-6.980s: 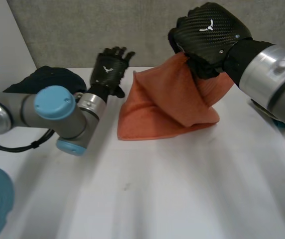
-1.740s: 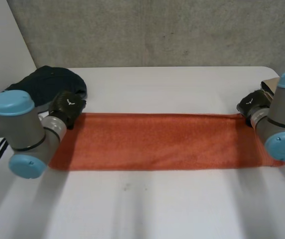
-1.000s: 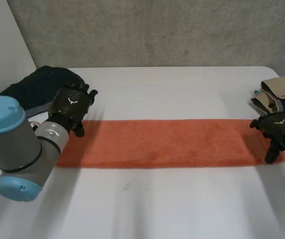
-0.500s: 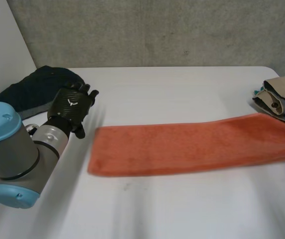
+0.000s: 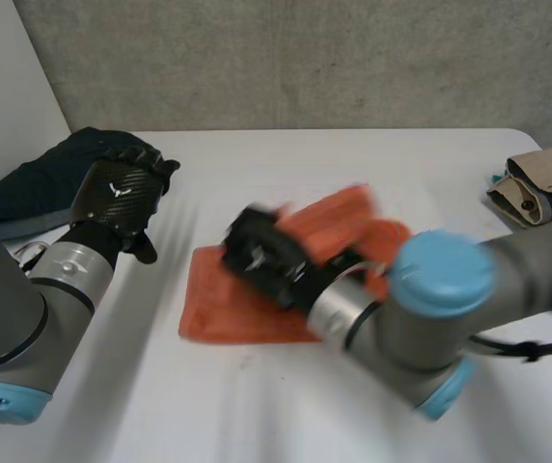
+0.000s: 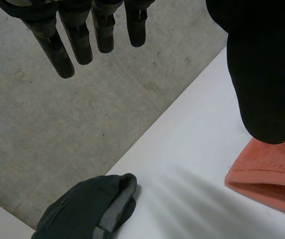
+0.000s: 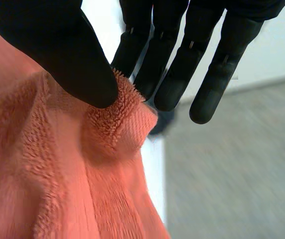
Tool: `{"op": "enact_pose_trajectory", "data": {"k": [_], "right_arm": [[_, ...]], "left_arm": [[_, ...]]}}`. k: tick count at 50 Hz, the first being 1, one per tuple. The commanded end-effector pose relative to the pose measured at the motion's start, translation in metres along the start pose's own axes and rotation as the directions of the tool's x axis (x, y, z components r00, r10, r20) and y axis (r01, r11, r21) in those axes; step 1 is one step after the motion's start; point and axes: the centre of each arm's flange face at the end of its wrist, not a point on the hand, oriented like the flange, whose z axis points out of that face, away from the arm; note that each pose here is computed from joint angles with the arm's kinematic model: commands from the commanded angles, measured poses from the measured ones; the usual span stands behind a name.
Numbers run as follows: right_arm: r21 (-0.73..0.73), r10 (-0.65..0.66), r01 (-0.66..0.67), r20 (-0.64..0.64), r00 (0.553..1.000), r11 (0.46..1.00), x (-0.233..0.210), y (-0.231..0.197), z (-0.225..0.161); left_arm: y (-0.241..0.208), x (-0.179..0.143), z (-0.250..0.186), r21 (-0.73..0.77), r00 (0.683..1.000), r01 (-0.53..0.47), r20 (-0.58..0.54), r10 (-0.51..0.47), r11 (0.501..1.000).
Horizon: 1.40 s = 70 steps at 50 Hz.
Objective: Fold the laundry.
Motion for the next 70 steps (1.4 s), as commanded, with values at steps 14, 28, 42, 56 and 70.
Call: {"op": "enact_pose_trajectory", "data": {"k": [14, 28, 42, 56, 70], "right_arm": [[-0.317, 0.530, -0.611, -0.310, 0.789, 0.725, 0.043, 0.046, -0.056], [-0.492, 0.524, -0.646, -0.379, 0.763, 0.584, 0.035, 0.103, -0.114], [-0.475, 0.506, -0.637, -0.387, 0.771, 0.607, 0.027, 0.105, -0.115], [-0.477, 0.502, -0.637, -0.392, 0.771, 0.606, 0.025, 0.106, -0.115], [-0.606, 0.204, -0.424, -0.399, 0.894, 0.673, 0.060, 0.108, -0.125]], "left_arm": [[-0.031, 0.048, 0.000, 0.111, 0.991, 0.022, -0.130, -0.007, 0.994], [0.001, 0.136, 0.025, 0.062, 0.965, -0.002, -0.261, 0.019, 0.998], [0.044, 0.095, 0.035, -0.138, 0.999, -0.036, -0.037, 0.031, 0.990], [0.039, 0.074, 0.001, -0.183, 0.999, -0.042, -0.017, 0.039, 0.982], [0.003, 0.032, -0.036, -0.111, 0.995, -0.065, 0.067, 0.072, 0.992]]}}
